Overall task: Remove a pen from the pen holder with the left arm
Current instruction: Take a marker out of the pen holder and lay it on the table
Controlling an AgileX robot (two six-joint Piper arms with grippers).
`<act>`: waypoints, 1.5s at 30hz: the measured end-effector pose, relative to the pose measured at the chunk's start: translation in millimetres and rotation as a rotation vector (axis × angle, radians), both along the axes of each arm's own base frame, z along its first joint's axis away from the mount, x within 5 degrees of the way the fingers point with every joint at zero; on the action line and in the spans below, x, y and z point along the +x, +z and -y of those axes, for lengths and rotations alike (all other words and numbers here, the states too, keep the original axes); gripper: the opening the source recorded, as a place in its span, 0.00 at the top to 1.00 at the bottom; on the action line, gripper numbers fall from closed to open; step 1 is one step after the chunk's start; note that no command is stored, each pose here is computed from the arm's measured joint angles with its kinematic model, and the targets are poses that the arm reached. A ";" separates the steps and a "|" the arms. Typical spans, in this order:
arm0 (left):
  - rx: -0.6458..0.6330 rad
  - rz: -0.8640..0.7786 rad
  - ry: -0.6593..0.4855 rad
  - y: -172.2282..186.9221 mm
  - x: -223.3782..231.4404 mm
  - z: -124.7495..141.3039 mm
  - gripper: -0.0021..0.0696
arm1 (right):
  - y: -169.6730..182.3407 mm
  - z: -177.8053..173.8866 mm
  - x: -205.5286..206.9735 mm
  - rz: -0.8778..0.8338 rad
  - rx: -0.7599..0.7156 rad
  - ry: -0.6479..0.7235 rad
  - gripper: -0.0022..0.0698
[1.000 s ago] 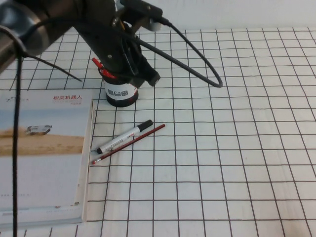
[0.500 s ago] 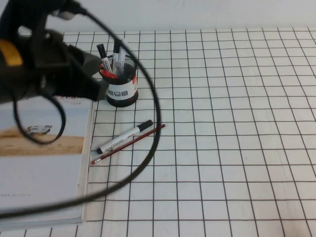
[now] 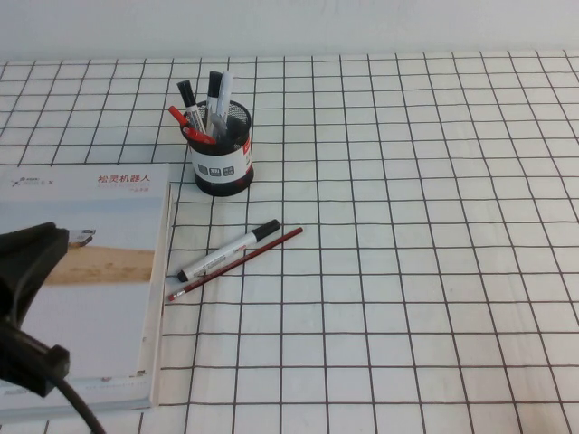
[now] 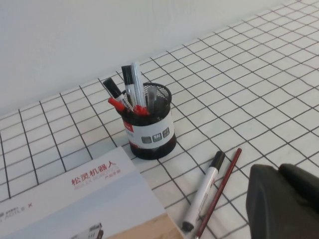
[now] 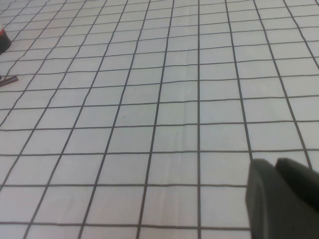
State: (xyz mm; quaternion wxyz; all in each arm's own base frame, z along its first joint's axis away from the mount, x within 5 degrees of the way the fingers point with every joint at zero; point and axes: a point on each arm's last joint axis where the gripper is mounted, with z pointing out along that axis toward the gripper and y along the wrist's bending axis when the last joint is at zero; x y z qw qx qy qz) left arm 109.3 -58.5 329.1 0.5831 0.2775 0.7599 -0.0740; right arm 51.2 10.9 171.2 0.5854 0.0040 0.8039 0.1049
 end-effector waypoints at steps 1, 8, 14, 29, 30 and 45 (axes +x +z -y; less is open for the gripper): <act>0.001 -0.002 0.002 -1.0 -2.0 -1.4 0.97 | 0.0 0.0 0.0 0.000 0.000 0.000 0.99; -0.007 -0.071 0.045 -15.4 -6.5 -6.8 0.97 | 0.0 0.0 0.0 0.000 0.000 0.000 0.99; -0.020 -0.028 0.074 -38.9 -9.0 -12.5 0.97 | 0.0 0.0 0.0 0.000 0.000 0.000 0.99; -0.271 0.267 0.438 -110.1 -49.6 -54.7 0.97 | 0.0 0.0 0.0 0.000 0.000 0.000 0.99; -0.273 0.281 0.449 -114.0 -50.6 -55.5 0.97 | 0.0 0.0 0.0 0.000 0.000 0.000 0.99; -0.239 0.164 0.464 -138.6 -52.9 -55.3 0.97 | 0.0 0.0 0.0 0.000 0.000 0.000 0.99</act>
